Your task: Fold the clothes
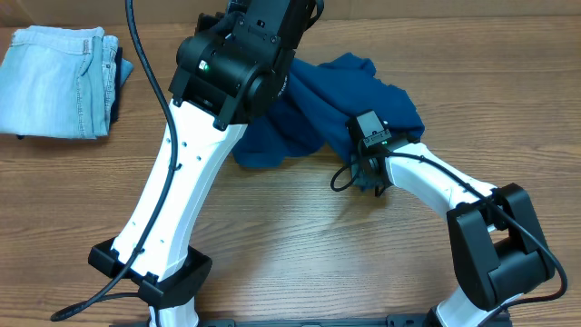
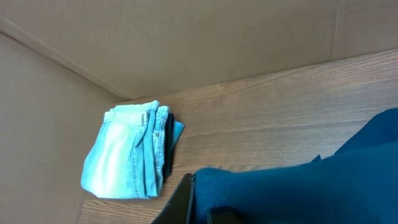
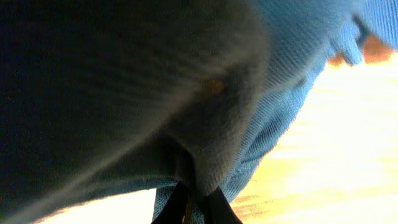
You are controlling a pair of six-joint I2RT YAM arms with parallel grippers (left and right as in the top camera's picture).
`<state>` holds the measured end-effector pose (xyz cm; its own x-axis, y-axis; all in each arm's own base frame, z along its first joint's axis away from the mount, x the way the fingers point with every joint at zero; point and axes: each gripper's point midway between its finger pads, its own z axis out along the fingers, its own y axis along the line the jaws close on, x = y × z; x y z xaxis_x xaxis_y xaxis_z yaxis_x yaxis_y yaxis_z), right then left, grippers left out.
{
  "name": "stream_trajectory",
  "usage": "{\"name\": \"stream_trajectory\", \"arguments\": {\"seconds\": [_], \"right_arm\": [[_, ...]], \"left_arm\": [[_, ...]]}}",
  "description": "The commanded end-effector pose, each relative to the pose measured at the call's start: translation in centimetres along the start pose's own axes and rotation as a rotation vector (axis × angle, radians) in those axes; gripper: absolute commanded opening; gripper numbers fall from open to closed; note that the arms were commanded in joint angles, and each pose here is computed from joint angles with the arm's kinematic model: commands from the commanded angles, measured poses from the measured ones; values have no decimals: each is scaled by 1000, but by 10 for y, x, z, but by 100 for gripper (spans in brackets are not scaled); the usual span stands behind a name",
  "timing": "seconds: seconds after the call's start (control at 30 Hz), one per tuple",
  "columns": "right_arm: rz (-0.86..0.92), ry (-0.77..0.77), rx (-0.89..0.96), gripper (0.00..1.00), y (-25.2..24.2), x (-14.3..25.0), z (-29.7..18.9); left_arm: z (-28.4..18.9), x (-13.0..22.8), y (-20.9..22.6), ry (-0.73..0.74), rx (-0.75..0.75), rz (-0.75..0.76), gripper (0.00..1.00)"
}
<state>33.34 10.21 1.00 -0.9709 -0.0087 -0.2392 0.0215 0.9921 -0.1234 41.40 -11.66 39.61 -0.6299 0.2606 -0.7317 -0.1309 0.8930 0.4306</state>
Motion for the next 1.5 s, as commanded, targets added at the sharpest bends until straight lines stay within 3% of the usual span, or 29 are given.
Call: {"name": "stream_trajectory", "arguments": {"seconds": [0.0, 0.33, 0.57, 0.7, 0.8, 1.03, 1.27, 1.47], "right_arm": [[29, -64, -5, 4, 2, -23, -25], [141, -379, -19, 4, -34, -91, -168], [310, -478, 81, 4, -108, -110, -201], [394, -524, 38, 4, -143, -124, -218], [325, -608, -44, 4, -148, -145, -243], [281, -802, -127, 4, -162, -179, -302], [311, -926, -115, 4, -181, -190, -352], [329, -1030, -107, 4, -194, -190, -399]], "left_arm": [[-12, -10, 24, -45, -34, -39, 7], [-12, -12, 25, -53, -42, -44, 6], [1, -14, 47, -45, -87, -78, 6], [6, -16, 60, -48, -104, -106, 5], [2, -23, 57, -71, -68, -21, 6], [-11, -30, 63, -117, -29, -50, 7], [-23, -54, 79, -215, -54, -28, 7], [-67, -83, 116, -388, -75, -116, 6]]}}
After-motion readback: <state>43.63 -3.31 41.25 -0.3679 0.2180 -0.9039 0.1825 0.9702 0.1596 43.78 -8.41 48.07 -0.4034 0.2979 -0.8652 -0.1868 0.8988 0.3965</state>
